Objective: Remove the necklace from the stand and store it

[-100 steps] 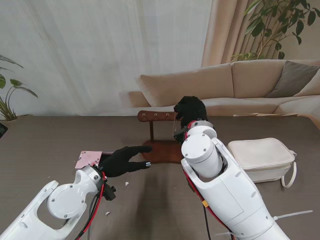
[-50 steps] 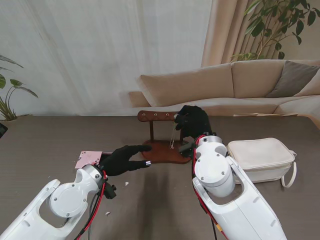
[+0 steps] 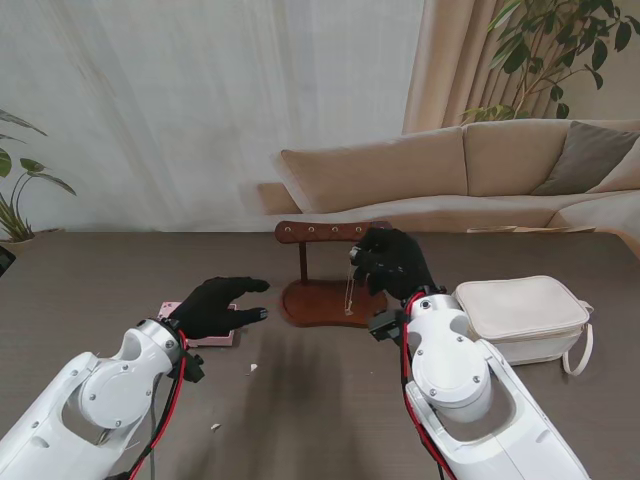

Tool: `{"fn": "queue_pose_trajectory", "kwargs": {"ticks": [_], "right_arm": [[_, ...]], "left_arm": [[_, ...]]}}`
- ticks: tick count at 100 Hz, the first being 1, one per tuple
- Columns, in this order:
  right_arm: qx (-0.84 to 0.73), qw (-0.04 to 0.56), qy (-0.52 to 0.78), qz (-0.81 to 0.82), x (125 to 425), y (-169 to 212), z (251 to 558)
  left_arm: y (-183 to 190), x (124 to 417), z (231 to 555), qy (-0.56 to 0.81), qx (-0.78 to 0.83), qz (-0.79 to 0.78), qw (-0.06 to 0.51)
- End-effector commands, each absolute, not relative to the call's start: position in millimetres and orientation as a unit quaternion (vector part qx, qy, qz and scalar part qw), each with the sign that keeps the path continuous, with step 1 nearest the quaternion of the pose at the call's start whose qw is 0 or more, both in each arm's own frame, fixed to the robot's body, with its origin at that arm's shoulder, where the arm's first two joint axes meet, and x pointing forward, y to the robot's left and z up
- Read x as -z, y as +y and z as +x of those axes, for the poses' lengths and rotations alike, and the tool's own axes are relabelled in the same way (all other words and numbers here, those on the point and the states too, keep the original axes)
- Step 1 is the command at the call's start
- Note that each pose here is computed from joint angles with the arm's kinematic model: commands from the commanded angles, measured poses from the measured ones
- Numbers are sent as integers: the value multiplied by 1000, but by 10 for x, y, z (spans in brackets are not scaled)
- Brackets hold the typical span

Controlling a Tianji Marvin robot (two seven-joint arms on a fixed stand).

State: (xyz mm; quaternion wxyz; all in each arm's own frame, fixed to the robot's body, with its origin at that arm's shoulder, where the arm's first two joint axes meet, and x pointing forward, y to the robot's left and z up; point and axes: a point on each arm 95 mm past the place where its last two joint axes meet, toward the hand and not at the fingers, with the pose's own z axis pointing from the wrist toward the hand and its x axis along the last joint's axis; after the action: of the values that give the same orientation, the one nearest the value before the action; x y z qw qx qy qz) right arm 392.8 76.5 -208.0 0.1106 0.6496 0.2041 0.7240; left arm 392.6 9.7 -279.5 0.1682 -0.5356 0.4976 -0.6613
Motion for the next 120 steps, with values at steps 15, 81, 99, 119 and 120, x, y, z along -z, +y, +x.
{"fn": "queue_pose_trajectory", "kwargs": {"ticks": [15,81,99,119,120], "right_arm": [[-724,92,216,648,2127,802,3820],[-718,76,225,654,2160,781,3769],[-716,74,224,657,2165,778,3766],[-714,72,222,660,2170,759,3770],[-714,72,222,660,2170,758,3771]], "left_arm": [[458,2795,3897,540,606,-547,205],[1147,2891,4178,670,442,-533,267],[1211,2912,4315,695,411,-523,272],[1240,2999,4462,712,392,-512,277],[1242,3005,4468,713,391,-511,278]]}}
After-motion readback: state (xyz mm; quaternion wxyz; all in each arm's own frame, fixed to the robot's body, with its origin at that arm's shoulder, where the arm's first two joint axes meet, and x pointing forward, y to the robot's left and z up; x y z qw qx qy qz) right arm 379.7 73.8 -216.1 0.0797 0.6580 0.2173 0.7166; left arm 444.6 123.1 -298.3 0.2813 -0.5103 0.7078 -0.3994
